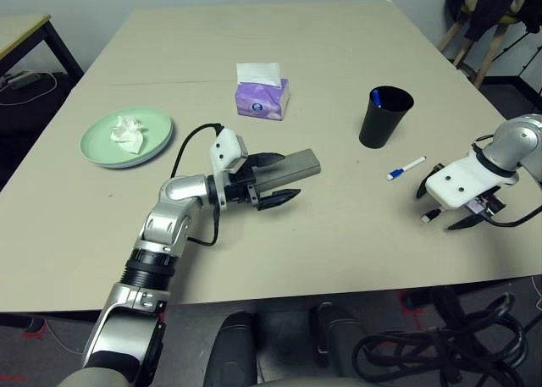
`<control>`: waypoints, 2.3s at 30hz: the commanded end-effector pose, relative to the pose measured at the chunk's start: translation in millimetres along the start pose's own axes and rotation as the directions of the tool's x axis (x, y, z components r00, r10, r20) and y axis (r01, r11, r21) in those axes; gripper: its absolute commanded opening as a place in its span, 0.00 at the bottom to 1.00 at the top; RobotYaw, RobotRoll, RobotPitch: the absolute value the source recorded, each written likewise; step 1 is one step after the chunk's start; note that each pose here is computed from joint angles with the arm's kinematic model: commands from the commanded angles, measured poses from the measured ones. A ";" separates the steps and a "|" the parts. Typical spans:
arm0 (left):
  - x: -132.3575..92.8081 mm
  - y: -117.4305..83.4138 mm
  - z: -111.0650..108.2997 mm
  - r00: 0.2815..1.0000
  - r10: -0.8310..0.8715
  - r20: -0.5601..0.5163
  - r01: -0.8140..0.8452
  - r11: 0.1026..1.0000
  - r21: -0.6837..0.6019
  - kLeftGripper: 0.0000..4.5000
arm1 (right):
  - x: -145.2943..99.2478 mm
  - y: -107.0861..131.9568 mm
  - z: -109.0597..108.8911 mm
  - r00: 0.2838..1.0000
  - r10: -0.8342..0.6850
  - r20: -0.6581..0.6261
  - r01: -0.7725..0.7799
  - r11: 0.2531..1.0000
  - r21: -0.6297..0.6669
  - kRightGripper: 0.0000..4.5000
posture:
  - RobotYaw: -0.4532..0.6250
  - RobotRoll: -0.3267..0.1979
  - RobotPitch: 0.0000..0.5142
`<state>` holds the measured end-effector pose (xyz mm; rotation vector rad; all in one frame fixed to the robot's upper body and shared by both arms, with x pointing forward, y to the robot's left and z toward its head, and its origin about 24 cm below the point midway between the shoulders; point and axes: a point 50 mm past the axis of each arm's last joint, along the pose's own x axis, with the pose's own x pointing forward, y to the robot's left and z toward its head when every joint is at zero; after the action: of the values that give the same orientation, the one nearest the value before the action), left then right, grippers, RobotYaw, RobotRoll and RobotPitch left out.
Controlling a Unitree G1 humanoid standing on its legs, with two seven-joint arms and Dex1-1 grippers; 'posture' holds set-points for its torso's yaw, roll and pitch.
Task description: Organize and tidy the items on the table.
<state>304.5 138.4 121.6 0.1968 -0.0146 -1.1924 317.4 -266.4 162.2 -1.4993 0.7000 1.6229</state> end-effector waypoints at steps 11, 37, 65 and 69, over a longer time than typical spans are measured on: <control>-2.1 -5.8 6.1 1.000 -0.026 0.013 0.026 0.999 0.042 0.99 | 18.4 2.3 1.1 1.000 0.017 -0.006 -0.017 0.999 -0.042 1.00 | 0.52 0.62 0.28; -4.2 -4.4 6.1 0.998 -0.060 0.011 0.059 0.995 0.080 1.00 | -1.3 -5.6 11.8 0.983 -0.076 0.168 0.045 0.982 0.184 0.09 | 0.51 0.62 0.24; -2.4 23.3 18.5 0.995 0.072 0.068 -0.077 0.994 0.073 1.00 | -75.0 -87.2 72.2 -0.288 -0.909 0.301 0.257 0.229 0.939 0.09 | 0.46 0.62 0.19; -4.7 27.9 23.8 0.995 0.073 0.074 -0.079 0.993 0.085 1.00 | -85.7 -88.2 60.6 -0.354 -0.914 0.199 0.240 0.117 0.964 0.09 | 0.46 0.62 0.18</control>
<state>324.0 146.2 149.9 0.2450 -0.1446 -1.1286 354.8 -178.1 261.0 0.0626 -0.5041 0.7364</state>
